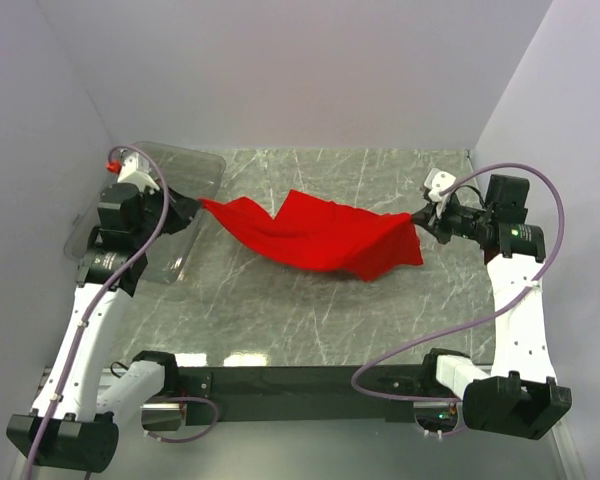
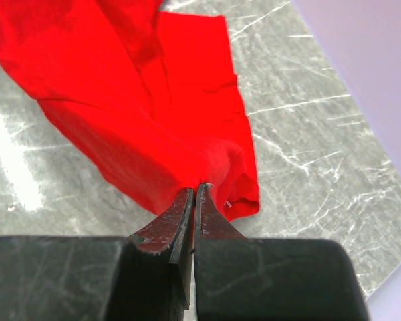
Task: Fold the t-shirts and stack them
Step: Flatten the tshirt out
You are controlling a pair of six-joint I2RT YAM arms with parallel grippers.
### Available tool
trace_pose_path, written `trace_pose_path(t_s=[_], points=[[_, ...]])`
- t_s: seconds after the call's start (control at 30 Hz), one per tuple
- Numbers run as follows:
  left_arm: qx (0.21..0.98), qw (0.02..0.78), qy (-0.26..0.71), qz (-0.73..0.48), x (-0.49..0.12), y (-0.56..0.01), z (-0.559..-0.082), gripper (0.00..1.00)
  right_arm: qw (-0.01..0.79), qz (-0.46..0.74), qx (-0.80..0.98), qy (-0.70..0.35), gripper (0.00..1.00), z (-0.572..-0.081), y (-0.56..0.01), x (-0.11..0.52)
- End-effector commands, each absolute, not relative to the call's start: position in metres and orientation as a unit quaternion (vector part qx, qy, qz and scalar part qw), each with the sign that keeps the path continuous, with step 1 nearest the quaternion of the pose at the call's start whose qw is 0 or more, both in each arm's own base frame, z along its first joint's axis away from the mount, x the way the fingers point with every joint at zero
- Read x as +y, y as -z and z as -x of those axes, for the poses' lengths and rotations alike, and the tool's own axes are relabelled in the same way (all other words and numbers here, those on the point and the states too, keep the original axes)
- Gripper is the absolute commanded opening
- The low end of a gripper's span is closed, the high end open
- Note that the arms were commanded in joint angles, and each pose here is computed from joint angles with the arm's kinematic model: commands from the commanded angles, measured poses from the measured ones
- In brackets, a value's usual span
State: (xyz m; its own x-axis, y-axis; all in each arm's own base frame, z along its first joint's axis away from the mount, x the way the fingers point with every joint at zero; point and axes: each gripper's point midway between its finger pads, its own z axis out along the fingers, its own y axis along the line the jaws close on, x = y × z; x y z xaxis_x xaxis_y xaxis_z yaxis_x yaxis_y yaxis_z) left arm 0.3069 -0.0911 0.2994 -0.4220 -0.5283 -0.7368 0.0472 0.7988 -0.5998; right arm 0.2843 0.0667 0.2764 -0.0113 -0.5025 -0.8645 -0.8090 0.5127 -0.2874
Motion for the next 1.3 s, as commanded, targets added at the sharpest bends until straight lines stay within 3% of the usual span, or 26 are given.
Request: trace_pose_path(t_s=[0.0,0.2,0.4,0.57,0.73,0.9,1.27], points=[[0.739,0.596,0.286,0.131,-0.086,-0.367,-0.317,0.01,0.574,0.449,0.674,-0.123,0.0,-0.295,-0.319,0.065],[0.666,0.681,0.275,0.13,-0.073,-0.456,-0.325,0.01,0.654,0.404,0.635,-0.082,0.0,-0.306,-0.397,0.06],[0.542,0.783,0.279,0.119,-0.059,-0.584,-0.315,0.01,0.748,0.336,0.572,-0.027,0.0,-0.311,-0.511,0.047],[0.415,0.849,0.311,0.097,-0.056,-0.686,-0.286,0.01,0.826,0.305,0.473,0.01,0.0,-0.281,-0.624,0.047],[0.318,0.89,0.312,0.098,-0.042,-0.751,-0.246,0.01,0.877,0.265,0.398,0.042,0.0,-0.246,-0.701,0.043],[0.267,0.908,0.302,0.116,-0.027,-0.772,-0.221,0.01,0.9,0.242,0.357,0.062,0.0,-0.224,-0.73,0.038],[0.241,0.912,0.319,0.091,-0.033,-0.786,-0.198,0.01,0.913,0.244,0.322,0.057,0.0,-0.185,-0.751,0.047]])
